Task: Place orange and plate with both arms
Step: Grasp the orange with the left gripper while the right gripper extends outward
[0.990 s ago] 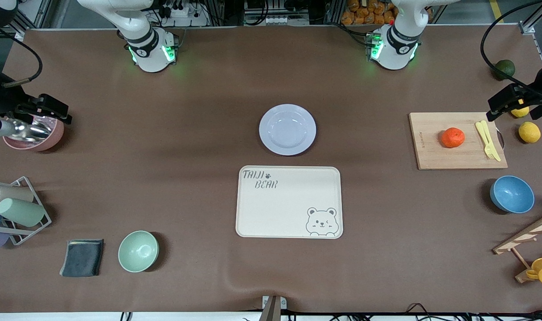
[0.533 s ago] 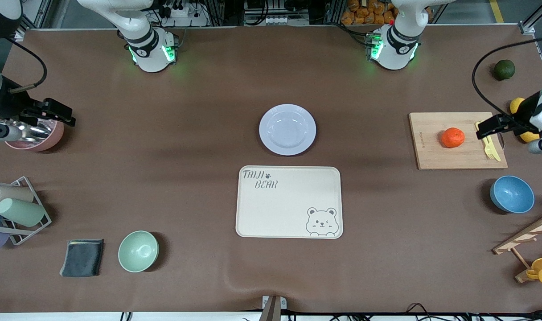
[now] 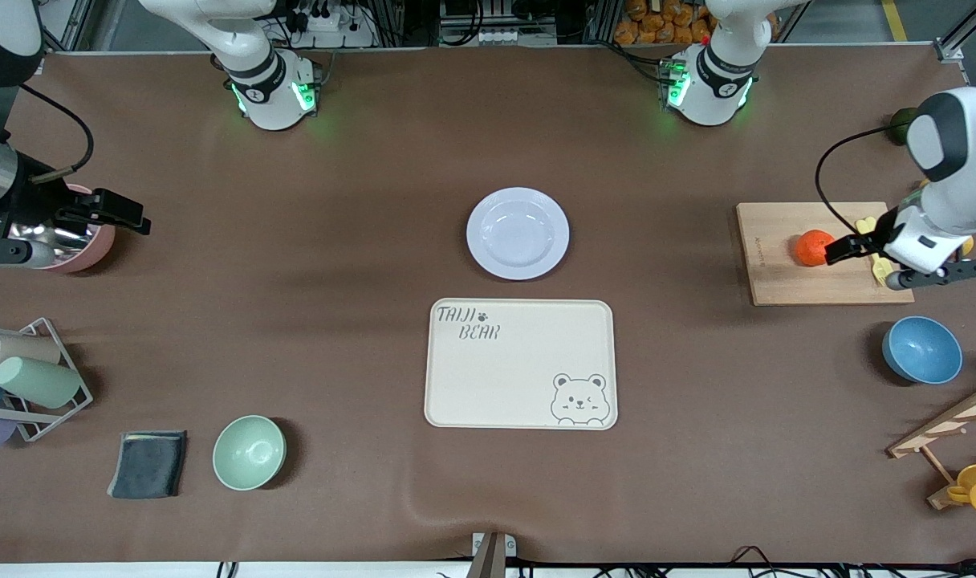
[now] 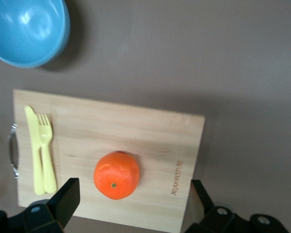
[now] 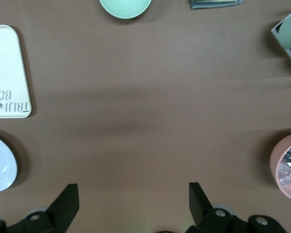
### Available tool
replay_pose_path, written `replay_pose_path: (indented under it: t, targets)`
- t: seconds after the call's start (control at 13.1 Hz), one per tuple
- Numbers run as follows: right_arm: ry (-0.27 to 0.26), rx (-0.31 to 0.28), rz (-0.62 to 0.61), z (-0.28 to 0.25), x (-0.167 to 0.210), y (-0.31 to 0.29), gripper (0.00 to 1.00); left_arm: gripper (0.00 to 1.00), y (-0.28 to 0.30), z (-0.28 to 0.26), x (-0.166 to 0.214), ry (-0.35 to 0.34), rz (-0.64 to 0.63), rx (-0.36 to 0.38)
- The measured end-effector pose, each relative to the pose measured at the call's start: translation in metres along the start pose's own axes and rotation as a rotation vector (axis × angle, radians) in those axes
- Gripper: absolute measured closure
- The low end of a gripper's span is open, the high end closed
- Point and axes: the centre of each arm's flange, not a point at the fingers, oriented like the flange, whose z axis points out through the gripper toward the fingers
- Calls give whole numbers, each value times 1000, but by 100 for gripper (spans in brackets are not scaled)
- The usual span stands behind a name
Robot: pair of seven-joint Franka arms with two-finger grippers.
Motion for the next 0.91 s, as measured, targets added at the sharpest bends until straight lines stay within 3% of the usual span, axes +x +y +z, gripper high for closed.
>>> replay_pose_path:
  t: [0.53, 0.91]
  targets:
    - [-127, 146, 33, 60, 21, 1, 0, 0, -40, 60, -25, -65, -24, 2]
    - [-176, 235, 56, 86, 35, 1, 0, 0, -53, 101, -27, -109, -48, -19]
